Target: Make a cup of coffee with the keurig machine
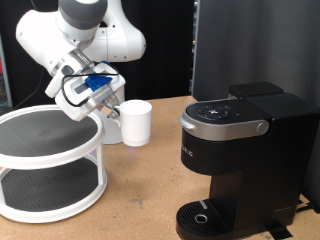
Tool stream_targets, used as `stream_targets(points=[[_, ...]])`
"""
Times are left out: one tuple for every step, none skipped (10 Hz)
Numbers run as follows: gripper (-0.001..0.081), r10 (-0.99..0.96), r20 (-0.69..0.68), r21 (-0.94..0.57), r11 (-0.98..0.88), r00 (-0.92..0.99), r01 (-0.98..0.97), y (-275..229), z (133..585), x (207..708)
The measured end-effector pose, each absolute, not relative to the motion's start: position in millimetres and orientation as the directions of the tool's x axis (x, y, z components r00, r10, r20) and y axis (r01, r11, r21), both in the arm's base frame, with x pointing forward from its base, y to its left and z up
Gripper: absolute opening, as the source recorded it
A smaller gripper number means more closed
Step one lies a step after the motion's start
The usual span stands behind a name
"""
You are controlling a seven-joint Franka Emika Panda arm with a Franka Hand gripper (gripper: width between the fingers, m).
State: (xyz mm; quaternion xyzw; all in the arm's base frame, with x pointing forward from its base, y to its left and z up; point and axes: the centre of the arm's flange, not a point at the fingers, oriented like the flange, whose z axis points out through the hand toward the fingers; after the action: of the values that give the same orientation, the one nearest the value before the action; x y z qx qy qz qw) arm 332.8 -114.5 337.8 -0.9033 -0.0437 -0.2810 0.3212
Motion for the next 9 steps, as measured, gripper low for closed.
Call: stream_targets(points=[[0.0072,-0.101,0.531,-0.544,-0.802,0.841,0.247,-112.9,334.5,335.1],[0.0072,-0.106,0.526,-0.537,-0.810,0.844,0.233,-110.8,330.5,337.5],[0.0072,-0.111,0.525,-0.532,-0.817,0.844,0.223,-108.5,325.4,339.9],[0.0072,-0.111,0.529,-0.523,-0.823,0.842,0.221,-106.3,319.7,341.9],[0.0072,-0.111,0.530,-0.519,-0.827,0.841,0.218,-104.4,313.2,343.4],[0.0072,-0.110,0.531,-0.515,-0.830,0.840,0.217,-102.8,307.0,345.0],[0.0072,-0.107,0.532,-0.511,-0.832,0.840,0.218,-101.0,301.3,346.4],[0.0072,-0.106,0.532,-0.511,-0.831,0.840,0.219,-99.3,296.4,347.2],[0.0072,-0.105,0.532,-0.511,-0.831,0.840,0.220,-98.2,292.2,347.6]])
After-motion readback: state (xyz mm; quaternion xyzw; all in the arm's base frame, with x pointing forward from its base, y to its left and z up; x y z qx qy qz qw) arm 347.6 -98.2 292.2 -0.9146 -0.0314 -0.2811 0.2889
